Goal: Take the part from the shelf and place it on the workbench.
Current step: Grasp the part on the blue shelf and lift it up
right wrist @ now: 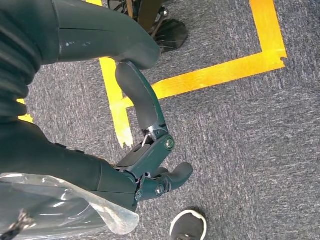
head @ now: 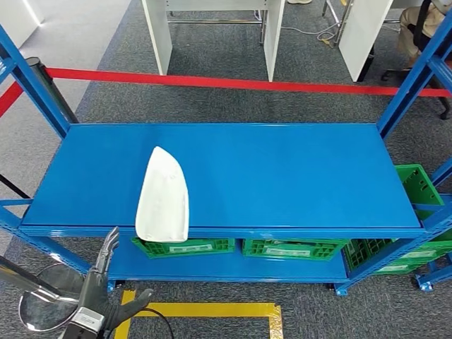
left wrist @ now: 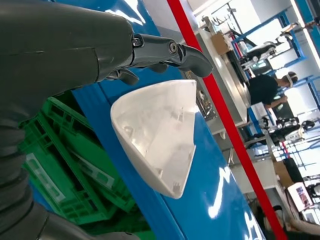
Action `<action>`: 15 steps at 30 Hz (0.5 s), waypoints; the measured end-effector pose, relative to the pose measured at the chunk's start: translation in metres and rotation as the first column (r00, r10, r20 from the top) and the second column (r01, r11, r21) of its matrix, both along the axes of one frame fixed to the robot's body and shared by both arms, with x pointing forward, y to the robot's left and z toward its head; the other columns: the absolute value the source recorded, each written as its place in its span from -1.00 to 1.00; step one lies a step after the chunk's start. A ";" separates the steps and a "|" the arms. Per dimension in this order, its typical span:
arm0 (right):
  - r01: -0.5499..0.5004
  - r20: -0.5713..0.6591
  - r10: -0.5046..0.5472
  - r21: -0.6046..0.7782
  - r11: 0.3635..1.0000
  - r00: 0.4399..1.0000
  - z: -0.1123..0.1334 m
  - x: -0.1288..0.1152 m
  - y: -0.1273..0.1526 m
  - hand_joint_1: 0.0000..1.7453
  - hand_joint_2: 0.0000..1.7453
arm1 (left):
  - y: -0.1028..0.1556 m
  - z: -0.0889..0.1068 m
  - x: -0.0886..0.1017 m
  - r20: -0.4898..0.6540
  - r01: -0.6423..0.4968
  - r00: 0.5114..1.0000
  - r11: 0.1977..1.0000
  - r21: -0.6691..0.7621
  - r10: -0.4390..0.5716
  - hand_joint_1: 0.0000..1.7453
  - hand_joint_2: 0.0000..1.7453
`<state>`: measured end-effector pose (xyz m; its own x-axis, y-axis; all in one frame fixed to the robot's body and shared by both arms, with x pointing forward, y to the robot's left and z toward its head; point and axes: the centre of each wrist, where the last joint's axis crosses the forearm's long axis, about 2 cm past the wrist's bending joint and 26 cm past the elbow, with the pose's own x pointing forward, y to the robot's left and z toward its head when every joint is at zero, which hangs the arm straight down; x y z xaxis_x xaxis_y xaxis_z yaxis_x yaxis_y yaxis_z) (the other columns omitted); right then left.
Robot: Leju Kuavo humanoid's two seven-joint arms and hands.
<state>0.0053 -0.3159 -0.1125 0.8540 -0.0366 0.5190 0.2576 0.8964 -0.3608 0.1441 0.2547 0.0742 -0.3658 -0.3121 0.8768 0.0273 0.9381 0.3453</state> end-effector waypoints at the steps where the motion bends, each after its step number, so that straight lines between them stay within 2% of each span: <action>1: -0.001 0.000 0.001 0.000 1.000 1.000 0.000 0.000 0.000 -1.00 1.00 | 0.000 0.000 0.000 0.000 0.004 1.000 1.000 0.005 -0.004 -1.00 1.00; 6: -0.016 -0.006 0.016 0.001 1.000 1.000 0.000 0.000 0.000 -1.00 1.00 | -0.002 0.000 0.001 -0.007 -0.022 1.000 0.995 0.101 0.022 -1.00 1.00; 11: -0.043 -0.018 0.043 0.000 0.999 0.999 0.000 0.002 0.000 -1.00 1.00 | -0.014 0.006 0.014 0.035 -0.072 0.997 0.973 0.219 0.066 -1.00 1.00; 15: -0.058 -0.026 0.058 -0.001 0.998 0.998 0.000 0.004 0.000 -1.00 1.00 | -0.026 0.009 0.023 0.055 -0.057 0.998 0.957 0.286 0.042 -1.00 1.00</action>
<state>0.0089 -0.3162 -0.1123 0.8677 0.0145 0.4969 0.1957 0.9088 -0.3684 0.1672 0.2285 0.0832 -0.3832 -0.5671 0.7291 -0.0399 0.7988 0.6003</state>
